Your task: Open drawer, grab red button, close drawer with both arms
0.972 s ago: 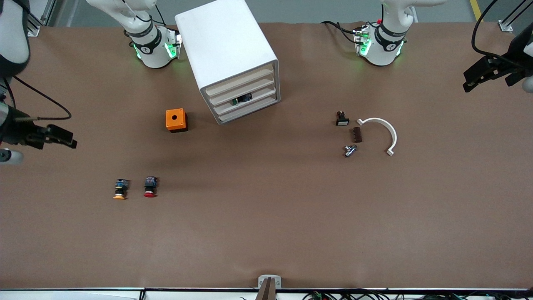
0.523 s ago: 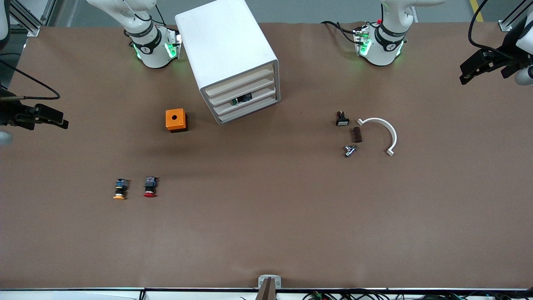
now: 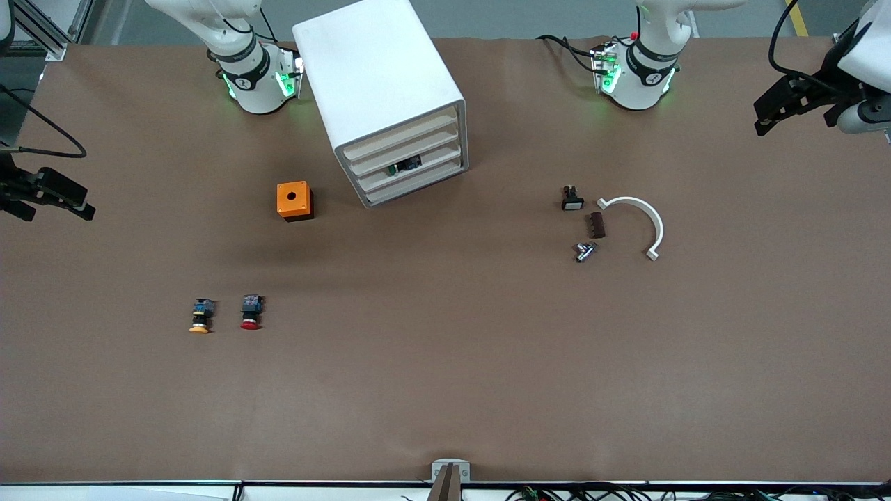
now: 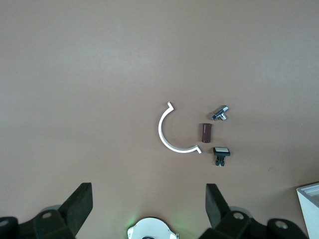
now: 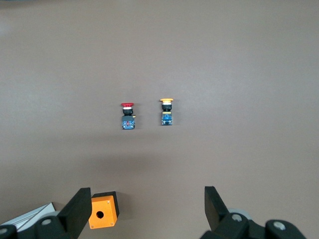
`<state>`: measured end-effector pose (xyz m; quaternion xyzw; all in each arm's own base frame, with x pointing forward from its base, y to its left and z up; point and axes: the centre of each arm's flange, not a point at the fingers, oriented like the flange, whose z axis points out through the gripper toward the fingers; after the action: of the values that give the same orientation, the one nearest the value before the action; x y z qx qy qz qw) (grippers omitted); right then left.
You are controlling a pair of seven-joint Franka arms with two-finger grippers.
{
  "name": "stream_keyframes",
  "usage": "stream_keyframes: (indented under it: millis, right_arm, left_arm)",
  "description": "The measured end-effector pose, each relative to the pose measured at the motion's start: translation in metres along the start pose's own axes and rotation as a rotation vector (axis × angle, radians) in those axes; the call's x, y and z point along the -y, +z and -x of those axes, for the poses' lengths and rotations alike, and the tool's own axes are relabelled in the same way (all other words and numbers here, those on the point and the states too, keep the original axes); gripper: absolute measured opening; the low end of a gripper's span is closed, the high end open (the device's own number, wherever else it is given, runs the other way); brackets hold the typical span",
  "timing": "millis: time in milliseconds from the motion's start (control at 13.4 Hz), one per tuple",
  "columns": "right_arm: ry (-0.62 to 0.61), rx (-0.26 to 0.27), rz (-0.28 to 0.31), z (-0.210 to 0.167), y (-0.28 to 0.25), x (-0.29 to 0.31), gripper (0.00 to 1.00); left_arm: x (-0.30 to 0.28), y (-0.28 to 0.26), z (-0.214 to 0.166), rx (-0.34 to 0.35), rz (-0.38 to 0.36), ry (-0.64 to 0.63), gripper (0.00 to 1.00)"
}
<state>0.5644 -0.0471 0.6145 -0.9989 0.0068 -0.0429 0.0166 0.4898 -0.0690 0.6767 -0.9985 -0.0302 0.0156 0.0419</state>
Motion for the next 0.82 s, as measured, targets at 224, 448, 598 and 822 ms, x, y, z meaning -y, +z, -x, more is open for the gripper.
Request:
stream_keyframes:
  millis: [224, 448, 598, 822]
  right_arm:
    - [-0.002, 0.018, -0.001, 0.004, -0.001, 0.002, 1.00]
    - [-0.003, 0.040, -0.003, 0.006, 0.002, 0.002, 1.00]
    - [-0.002, 0.061, -0.003, 0.009, 0.003, 0.002, 1.00]
    - [0.006, 0.064, -0.002, 0.010, 0.003, -0.003, 1.00]
  left_arm:
    - [-0.009, 0.005, 0.001, 0.011, -0.005, 0.018, 1.00]
    - [-0.011, 0.009, 0.004, 0.020, 0.022, 0.020, 1.00]
    - [-0.010, 0.008, 0.000, -0.015, 0.039, 0.015, 1.00]
    - [-0.010, 0.018, -0.006, -0.028, 0.044, 0.012, 1.00]
